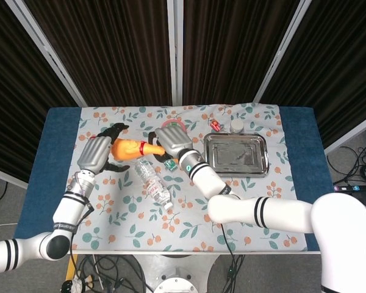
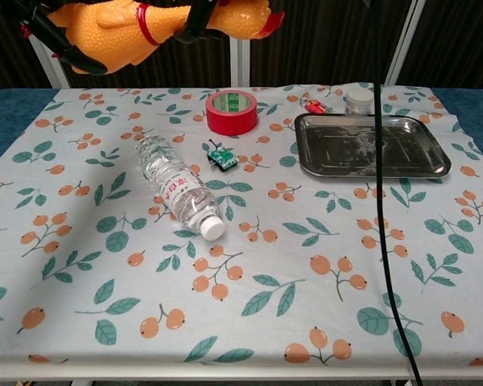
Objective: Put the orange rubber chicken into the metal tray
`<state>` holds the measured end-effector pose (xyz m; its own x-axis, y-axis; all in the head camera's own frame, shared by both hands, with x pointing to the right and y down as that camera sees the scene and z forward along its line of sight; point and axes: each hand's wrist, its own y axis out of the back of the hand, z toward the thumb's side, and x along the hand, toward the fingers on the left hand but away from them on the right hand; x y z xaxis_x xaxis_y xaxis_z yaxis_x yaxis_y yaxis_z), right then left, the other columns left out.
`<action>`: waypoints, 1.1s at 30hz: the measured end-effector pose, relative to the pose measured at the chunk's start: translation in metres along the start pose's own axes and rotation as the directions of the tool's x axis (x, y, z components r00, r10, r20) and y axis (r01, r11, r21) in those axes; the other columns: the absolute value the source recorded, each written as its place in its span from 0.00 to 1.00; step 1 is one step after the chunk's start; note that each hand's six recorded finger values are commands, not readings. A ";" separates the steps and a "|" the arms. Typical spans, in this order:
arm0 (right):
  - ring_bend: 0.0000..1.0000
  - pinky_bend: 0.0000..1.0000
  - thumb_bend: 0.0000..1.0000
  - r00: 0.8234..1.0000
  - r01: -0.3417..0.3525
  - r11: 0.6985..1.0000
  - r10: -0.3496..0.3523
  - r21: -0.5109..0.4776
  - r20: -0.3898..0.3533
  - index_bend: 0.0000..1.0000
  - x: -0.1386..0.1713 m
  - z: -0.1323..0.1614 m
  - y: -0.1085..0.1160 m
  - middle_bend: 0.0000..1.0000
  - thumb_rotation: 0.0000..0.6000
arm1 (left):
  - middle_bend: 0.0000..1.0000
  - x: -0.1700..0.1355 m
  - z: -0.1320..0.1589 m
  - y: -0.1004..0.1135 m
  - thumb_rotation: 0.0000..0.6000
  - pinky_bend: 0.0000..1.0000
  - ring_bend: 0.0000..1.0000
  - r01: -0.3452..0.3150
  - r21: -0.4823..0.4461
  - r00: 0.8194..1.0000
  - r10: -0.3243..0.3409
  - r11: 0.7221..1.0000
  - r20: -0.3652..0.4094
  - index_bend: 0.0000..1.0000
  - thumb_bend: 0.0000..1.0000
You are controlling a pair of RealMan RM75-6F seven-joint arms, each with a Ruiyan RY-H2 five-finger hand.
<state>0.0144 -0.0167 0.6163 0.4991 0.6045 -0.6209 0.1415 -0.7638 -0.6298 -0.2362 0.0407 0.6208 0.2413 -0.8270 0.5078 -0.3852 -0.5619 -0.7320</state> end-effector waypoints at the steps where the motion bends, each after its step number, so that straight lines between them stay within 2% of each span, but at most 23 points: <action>1: 0.68 0.95 0.63 1.000 -0.003 1.000 0.003 0.005 -0.003 0.88 0.001 0.000 -0.001 0.76 1.00 | 0.19 0.001 -0.001 -0.002 1.00 0.24 0.17 0.009 -0.002 1.000 -0.009 1.000 -0.002 0.18 0.00; 5: 0.68 0.95 0.63 1.000 -0.016 1.000 0.017 0.011 -0.013 0.88 0.003 0.001 -0.003 0.76 1.00 | 0.23 0.006 -0.003 -0.003 1.00 0.25 0.18 0.025 0.001 1.000 -0.025 1.000 -0.010 0.22 0.00; 8: 0.68 0.95 0.63 0.999 -0.033 0.999 0.033 0.000 -0.025 0.88 0.005 0.003 -0.005 0.76 1.00 | 0.27 0.008 -0.004 -0.004 1.00 0.29 0.21 0.028 -0.006 0.999 -0.028 1.000 -0.017 0.28 0.01; 13: 0.68 0.95 0.63 0.998 -0.041 0.999 0.041 0.007 -0.038 0.88 0.008 0.004 -0.005 0.76 1.00 | 0.35 0.009 -0.005 -0.005 1.00 0.37 0.27 0.026 0.005 0.999 -0.026 1.000 -0.019 0.37 0.14; 15: 0.68 0.95 0.63 0.998 -0.041 0.999 0.041 0.013 -0.038 0.88 0.009 0.004 -0.005 0.76 1.00 | 0.42 0.009 -0.005 -0.005 1.00 0.43 0.34 0.027 0.018 0.999 -0.027 0.999 -0.017 0.42 0.25; 18: 0.69 0.95 0.63 0.998 -0.042 0.999 0.043 0.023 -0.037 0.88 0.010 0.003 -0.006 0.76 1.00 | 0.55 0.010 -0.005 -0.003 1.00 0.58 0.48 0.015 0.014 1.000 -0.014 1.000 -0.012 0.54 0.43; 20: 0.69 0.95 0.63 0.998 -0.044 0.999 0.045 0.032 -0.035 0.88 0.010 0.001 -0.006 0.76 1.00 | 0.64 0.011 -0.004 -0.002 1.00 0.67 0.57 -0.004 0.011 1.000 0.004 1.000 -0.005 0.62 0.50; 22: 0.69 0.95 0.63 0.998 -0.045 0.998 0.047 0.046 -0.030 0.88 0.011 -0.001 -0.008 0.76 1.00 | 0.71 0.011 -0.004 -0.001 1.00 0.74 0.65 -0.020 0.015 1.000 0.020 1.000 0.006 0.70 0.54; 28: 0.69 0.96 0.62 0.998 -0.050 0.997 0.052 0.053 -0.031 0.88 0.015 -0.003 -0.009 0.76 1.00 | 0.86 0.013 -0.007 -0.004 1.00 0.81 0.78 -0.032 0.015 0.999 0.032 0.999 0.020 0.85 0.62; 31: 0.69 0.96 0.62 0.998 -0.049 0.997 0.051 0.058 -0.030 0.88 0.016 -0.005 -0.009 0.76 1.00 | 0.88 0.012 -0.008 -0.006 1.00 0.83 0.79 -0.025 0.016 0.999 0.025 1.000 0.021 0.86 0.64; 32: 0.69 0.96 0.62 0.998 -0.047 0.997 0.049 0.059 -0.029 0.88 0.016 -0.006 -0.009 0.76 1.00 | 0.86 0.012 -0.008 -0.006 1.00 0.82 0.77 -0.024 0.015 0.999 0.024 1.000 0.022 0.84 0.64; 33: 0.69 0.96 0.62 0.999 -0.045 0.997 0.046 0.059 -0.027 0.88 0.016 -0.006 -0.008 0.76 1.00 | 0.80 0.011 -0.008 -0.006 1.00 0.80 0.72 -0.025 0.014 0.999 0.025 1.000 0.021 0.76 0.63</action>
<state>0.0264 -0.0022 0.6148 0.5279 0.5622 -0.6365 0.0684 -0.7752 -0.6280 -0.2385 0.0350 0.6351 0.2501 -0.8408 0.4801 -0.3789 -0.5414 -0.7506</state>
